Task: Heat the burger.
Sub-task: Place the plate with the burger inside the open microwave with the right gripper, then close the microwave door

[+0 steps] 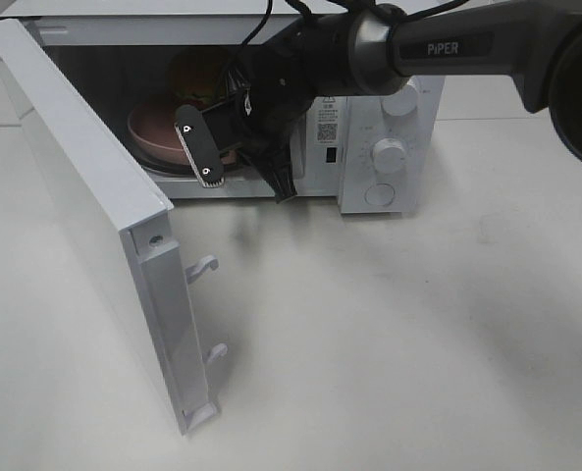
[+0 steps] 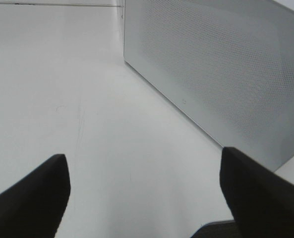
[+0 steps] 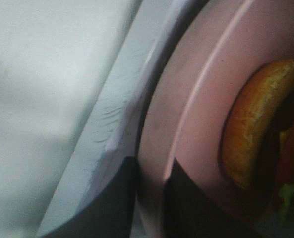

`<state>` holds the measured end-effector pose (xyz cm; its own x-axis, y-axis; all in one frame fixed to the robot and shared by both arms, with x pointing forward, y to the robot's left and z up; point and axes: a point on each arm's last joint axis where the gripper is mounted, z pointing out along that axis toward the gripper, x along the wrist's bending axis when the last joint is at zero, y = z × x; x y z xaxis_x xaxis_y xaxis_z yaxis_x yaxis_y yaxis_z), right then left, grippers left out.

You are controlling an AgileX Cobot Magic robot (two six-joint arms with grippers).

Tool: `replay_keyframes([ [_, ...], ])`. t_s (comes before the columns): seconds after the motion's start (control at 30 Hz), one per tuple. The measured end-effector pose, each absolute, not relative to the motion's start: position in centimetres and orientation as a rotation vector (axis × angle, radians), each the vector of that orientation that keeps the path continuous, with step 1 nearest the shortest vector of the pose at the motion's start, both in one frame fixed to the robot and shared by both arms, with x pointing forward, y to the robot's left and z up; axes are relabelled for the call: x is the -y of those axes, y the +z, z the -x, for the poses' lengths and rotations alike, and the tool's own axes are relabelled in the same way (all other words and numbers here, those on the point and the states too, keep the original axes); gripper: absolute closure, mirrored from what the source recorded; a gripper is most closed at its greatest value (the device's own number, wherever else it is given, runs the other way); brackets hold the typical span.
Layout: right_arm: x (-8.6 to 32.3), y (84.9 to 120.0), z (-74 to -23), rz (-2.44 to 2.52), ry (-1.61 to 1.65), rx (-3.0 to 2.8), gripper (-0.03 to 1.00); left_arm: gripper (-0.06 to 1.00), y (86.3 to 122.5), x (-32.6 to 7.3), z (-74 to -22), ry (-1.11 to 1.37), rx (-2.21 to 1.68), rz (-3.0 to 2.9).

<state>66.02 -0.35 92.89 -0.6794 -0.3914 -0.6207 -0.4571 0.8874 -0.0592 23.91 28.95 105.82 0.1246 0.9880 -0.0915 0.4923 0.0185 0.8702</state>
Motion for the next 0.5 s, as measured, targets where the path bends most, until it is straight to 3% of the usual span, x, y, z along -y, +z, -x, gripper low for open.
replay_keyframes([
  [0.27,0.17,93.22,-66.26,0.554,0.165,-2.375,0.55,0.17,105.82,-28.95,-23.91,0.770,-1.481,-1.591],
  [0.5,0.27,93.24,-66.14,0.505,0.174,-2.409,0.50,0.17,105.82,-28.95,-23.91,0.770,-1.481,-1.591],
])
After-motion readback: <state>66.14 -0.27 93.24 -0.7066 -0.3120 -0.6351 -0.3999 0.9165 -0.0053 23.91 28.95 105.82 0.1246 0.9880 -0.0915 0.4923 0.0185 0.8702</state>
